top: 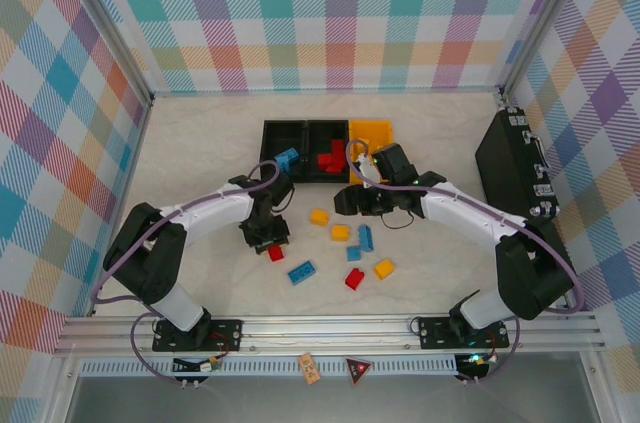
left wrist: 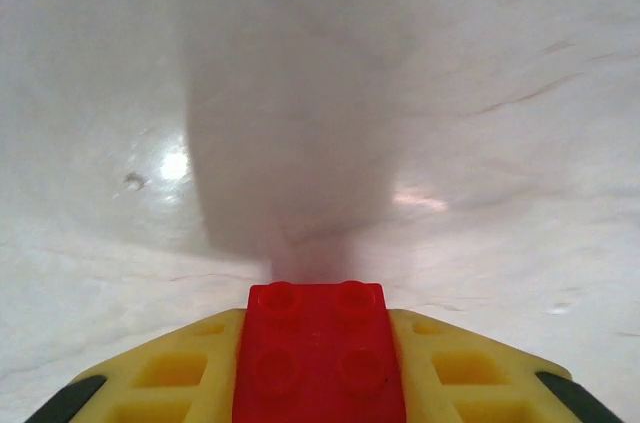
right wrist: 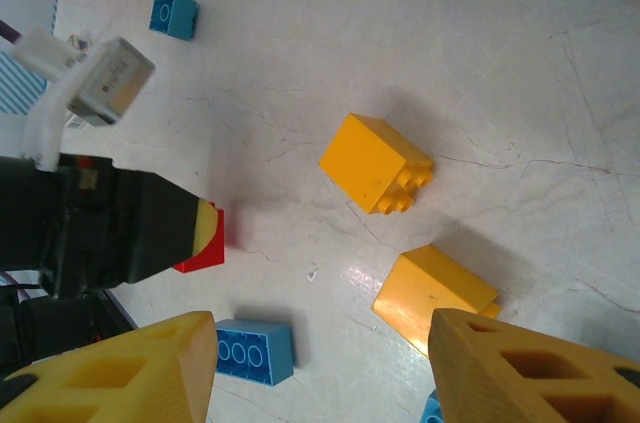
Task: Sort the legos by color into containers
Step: Pick up the lego from the middle-left of the table, then place the lego in the container.
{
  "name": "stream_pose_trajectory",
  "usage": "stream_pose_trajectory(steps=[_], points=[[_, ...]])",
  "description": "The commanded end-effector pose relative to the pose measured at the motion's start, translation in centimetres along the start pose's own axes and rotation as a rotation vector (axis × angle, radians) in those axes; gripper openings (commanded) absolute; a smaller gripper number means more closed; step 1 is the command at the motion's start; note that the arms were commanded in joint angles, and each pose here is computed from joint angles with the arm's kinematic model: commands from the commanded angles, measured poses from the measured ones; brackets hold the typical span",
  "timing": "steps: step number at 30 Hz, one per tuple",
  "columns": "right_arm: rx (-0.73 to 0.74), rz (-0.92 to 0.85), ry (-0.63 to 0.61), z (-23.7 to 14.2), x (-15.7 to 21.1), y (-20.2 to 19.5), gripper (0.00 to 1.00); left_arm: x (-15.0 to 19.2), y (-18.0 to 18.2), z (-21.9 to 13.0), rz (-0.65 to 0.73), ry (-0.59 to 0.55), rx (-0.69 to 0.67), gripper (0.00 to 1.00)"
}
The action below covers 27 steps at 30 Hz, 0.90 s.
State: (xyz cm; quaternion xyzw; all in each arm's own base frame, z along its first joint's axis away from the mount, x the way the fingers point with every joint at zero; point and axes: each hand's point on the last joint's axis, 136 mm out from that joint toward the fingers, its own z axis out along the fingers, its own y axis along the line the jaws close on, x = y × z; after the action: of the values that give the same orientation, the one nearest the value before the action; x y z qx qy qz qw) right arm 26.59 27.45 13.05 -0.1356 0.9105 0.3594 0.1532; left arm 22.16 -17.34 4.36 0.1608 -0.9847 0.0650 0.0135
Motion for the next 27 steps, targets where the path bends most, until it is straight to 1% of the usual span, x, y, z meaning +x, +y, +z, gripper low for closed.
stream_pose_trajectory(steps=[1,5,10,13,17,22,27], points=[[-0.004,-0.023,-0.019,-0.9,-0.4,0.9,0.58,-1.5,-1.3,-1.6,0.039,-0.046,0.009,0.21],[-0.005,-0.025,-0.042,-1.5,-0.8,1.2,0.58,-3.5,-3.4,-3.2,0.075,-0.089,0.037,0.21],[0.034,-0.008,-0.071,-2.3,-1.3,0.8,0.58,-6.4,-6.1,-5.3,0.113,-0.151,0.075,0.21],[0.039,0.013,-0.103,-2.9,-2.2,0.5,0.58,-8.2,-8.0,-6.6,0.14,-0.188,0.098,0.2],[0.081,0.041,-0.147,-3.9,-3.6,-0.3,0.58,-10.7,-10.5,-7.9,0.17,-0.239,0.119,0.2],[0.112,0.086,-0.184,-4.6,-5.0,-1.1,0.58,-13.7,-13.0,-8.8,0.205,-0.286,0.125,0.2],[0.13,0.108,-0.194,-4.7,-5.3,-1.4,0.58,-16.5,-14.8,-8.6,0.216,-0.331,0.124,0.2]])
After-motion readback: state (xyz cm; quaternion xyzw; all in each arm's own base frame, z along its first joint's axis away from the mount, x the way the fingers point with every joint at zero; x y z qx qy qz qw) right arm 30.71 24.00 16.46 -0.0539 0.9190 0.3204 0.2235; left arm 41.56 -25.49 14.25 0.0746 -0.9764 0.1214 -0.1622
